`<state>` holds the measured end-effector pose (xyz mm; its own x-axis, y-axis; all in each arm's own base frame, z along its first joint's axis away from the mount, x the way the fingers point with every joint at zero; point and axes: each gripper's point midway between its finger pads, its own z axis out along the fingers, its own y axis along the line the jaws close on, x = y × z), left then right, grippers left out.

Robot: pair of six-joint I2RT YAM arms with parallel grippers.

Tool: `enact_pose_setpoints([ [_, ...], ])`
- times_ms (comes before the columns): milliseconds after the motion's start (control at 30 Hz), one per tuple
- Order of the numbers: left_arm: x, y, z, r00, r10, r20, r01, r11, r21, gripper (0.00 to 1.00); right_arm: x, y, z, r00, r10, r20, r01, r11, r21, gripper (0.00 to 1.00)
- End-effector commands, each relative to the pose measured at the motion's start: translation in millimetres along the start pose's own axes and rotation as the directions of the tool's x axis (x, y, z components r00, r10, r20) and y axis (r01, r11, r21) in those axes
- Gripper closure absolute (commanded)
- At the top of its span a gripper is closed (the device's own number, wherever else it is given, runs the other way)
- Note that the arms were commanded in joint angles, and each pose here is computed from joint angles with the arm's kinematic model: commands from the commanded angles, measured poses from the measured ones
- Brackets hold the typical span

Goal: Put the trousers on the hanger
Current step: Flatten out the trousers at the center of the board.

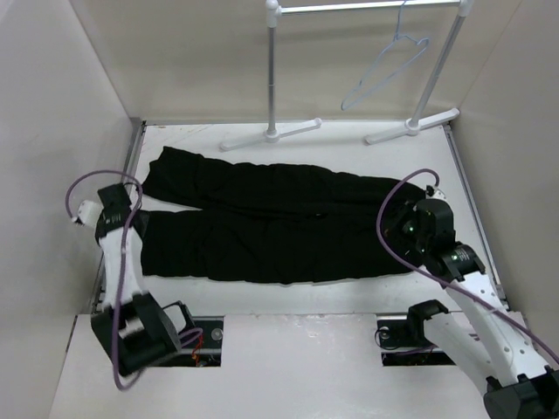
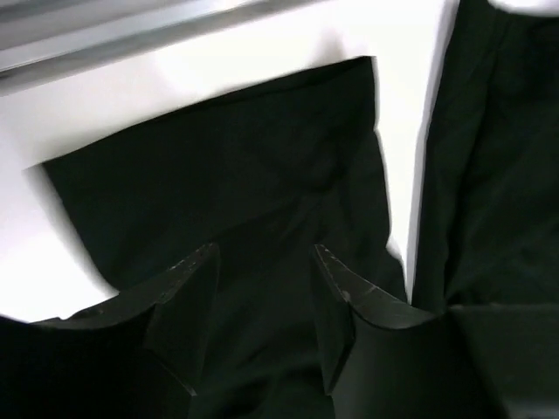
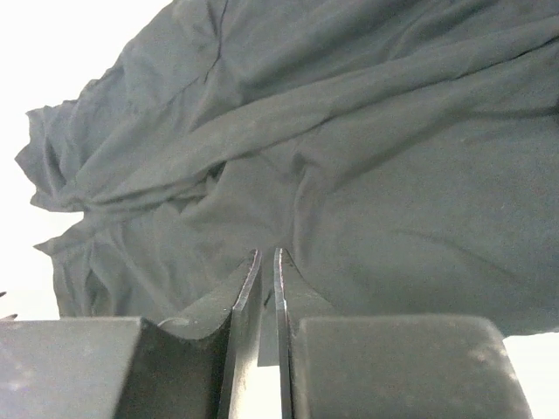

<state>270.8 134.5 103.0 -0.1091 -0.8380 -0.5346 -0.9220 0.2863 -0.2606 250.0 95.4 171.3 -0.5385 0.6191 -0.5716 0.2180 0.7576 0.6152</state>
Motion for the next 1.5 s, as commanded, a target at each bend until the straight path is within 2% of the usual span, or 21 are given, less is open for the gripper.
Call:
enact_pose_setpoints([
  [0,7.9,55.4,-26.2,0.997,-0.071,0.029,0.072,0.995,-0.066,0.58,20.6,4.5,-7.2,0.996,-0.055,-0.067,0.052,0.997,-0.048,0.83],
  [133,29.3,100.7,-28.3,0.996,-0.09,0.019,0.092,0.984,-0.151,0.56,40.1,10.9,-10.0,0.988,-0.091,-0.127,0.08,0.993,-0.088,0.71],
  [200,40.3,115.0,-21.8,0.994,-0.113,0.0,0.112,0.976,-0.186,0.53,49.2,15.2,-11.3,0.981,-0.11,-0.157,0.094,0.99,-0.109,0.62],
  [367,48.9,128.2,-4.4,0.98,-0.197,-0.016,0.189,0.961,-0.204,0.51,64.3,20.6,-14.7,0.966,-0.158,-0.205,0.129,0.98,-0.15,0.44],
  [533,45.8,119.2,14.1,0.964,-0.266,-0.007,0.261,0.952,-0.162,0.51,73.8,19.7,-19.4,0.956,-0.171,-0.239,0.131,0.976,-0.174,0.36],
  [667,44.2,112.4,30.7,0.96,-0.281,0.0,0.278,0.95,-0.145,0.56,73.1,16.2,-25.1,0.96,-0.165,-0.226,0.127,0.977,-0.172,0.35],
  [767,46.9,107.4,43.7,0.956,-0.292,-0.027,0.285,0.948,-0.144,0.7,63.9,8.7,-25.6,0.972,-0.121,-0.199,0.095,0.986,-0.135,0.35],
  [833,42.8,102.3,45.1,0.955,-0.297,-0.028,0.291,0.948,-0.129,0.85,51.9,-2.8,-23.7,0.985,-0.063,-0.161,0.051,0.996,-0.078,0.34],
  [867,36.2,97.6,42.0,0.953,-0.302,-0.018,0.298,0.948,-0.111,0.9,45.1,-11.5,-22.0,0.99,-0.031,-0.137,0.026,0.999,-0.037,0.34],
  [967,5.6,73.4,20.3,0.954,-0.295,0.046,0.296,0.955,-0.024,0.94,24.3,-47.9,-16.6,0.997,0.058,-0.048,-0.051,0.989,0.136,0.37],
  [1100,-5.8,42.2,-11.0,0.96,-0.268,0.086,0.265,0.963,0.049,0.96,1.8,-101.3,-16.9,0.981,0.17,0.09,-0.191,0.907,0.376,0.47],
  [1200,-3.3,29.9,-22.9,0.96,-0.258,0.108,0.25,0.965,0.082,0.96,-6.4,-142.5,-22.7,0.963,0.221,0.154,-0.27,0.794,0.545,0.63],
  [1233,1.3,24.9,-24.1,0.964,-0.248,0.098,0.239,0.967,0.093,0.96,-8.9,-153.3,-23.3,0.956,0.235,0.177,-0.294,0.759,0.581,0.66],
  [1300,11.6,17.6,-25.7,0.97,-0.23,0.079,0.221,0.969,0.109,0.96,-15.9,-172.7,-22.0,0.94,0.255,0.226,-0.341,0.701,0.627,0.64],
  [1367,18.9,14.4,-27.9,0.975,-0.214,0.067,0.204,0.971,0.126,0.96,-20.3,-187.9,-23.5,0.923,0.285,0.259,-0.385,0.649,0.656,0.58],
  [1467,32.2,16.0,-31.3,0.981,-0.187,0.045,0.179,0.973,0.145,0.95,-23.8,-197.7,-23.1,0.909,0.304,0.285,-0.416,0.617,0.668,0.48],
])
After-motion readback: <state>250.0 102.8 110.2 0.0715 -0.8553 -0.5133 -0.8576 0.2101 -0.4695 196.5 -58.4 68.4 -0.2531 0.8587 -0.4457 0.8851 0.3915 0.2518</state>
